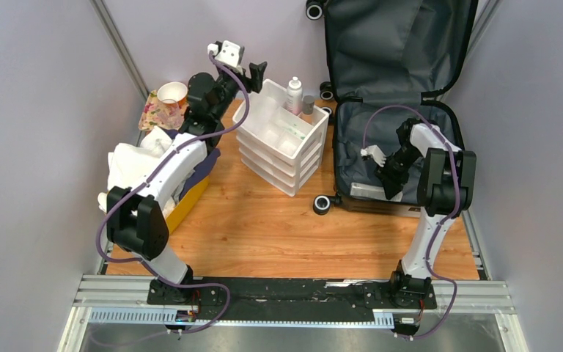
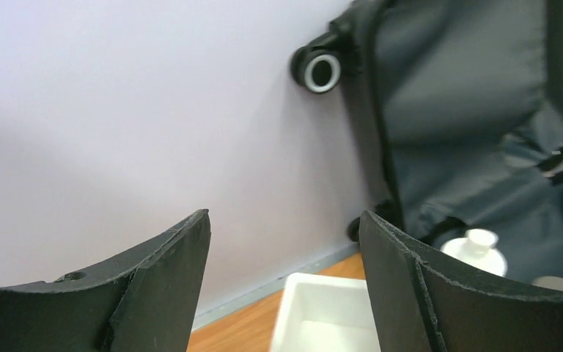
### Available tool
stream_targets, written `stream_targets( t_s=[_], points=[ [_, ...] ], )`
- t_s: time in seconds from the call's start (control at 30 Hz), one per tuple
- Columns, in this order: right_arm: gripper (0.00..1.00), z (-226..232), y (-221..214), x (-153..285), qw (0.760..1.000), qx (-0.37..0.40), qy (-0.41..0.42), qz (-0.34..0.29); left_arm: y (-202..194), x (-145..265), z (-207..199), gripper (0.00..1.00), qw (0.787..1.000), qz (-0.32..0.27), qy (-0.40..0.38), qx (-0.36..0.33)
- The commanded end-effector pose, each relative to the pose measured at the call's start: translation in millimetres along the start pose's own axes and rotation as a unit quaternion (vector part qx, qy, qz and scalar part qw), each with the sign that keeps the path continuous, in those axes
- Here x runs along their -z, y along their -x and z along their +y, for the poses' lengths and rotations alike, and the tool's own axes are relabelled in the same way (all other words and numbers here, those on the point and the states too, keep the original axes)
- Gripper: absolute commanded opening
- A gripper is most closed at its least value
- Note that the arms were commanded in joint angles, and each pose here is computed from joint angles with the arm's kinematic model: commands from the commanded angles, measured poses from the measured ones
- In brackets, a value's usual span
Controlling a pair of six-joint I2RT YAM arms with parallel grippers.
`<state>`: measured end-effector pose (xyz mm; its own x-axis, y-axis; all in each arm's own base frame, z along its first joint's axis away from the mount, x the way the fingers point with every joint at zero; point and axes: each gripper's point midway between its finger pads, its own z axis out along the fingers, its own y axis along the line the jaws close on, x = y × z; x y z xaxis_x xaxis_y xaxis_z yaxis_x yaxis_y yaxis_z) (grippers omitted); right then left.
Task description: Open, take out, and arrange the luggage
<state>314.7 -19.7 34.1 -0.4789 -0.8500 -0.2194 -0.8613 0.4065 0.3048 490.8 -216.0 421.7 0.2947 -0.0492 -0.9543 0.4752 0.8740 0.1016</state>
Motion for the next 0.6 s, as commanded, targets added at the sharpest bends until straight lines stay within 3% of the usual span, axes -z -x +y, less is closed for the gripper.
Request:
stream_targets(
  t_s=[0.0, 0.07, 0.3, 0.37, 0.57],
  points=[
    [0.35, -22.5, 33.9, -2.3, 0.997, -0.005, -0.044, -0.056, -2.5, 15.6, 35.1, 0.82, 0.996, 0.018, 0.078, -0.048],
    [0.26, -23.0, 45.8, 1.5, 0.995, -0.024, -0.045, -0.084, -15.9, 20.7, 35.5, 0.82, 0.995, 0.032, 0.079, -0.051],
    [0.11, -19.9, 84.2, 28.5, 0.982, -0.044, -0.052, -0.173, -38.0, 26.8, 40.2, 0.82, 0.993, 0.055, 0.082, -0.062],
    [0.0, -19.2, 89.6, 34.0, 0.98, -0.052, -0.052, -0.184, -39.6, 25.7, 43.0, 0.82, 0.993, 0.056, 0.085, -0.055],
    [0.0, -17.3, 93.5, 57.7, 0.975, -0.061, -0.066, -0.202, -41.7, 22.6, 49.9, 0.82, 0.994, 0.064, 0.08, -0.028]
  ],
)
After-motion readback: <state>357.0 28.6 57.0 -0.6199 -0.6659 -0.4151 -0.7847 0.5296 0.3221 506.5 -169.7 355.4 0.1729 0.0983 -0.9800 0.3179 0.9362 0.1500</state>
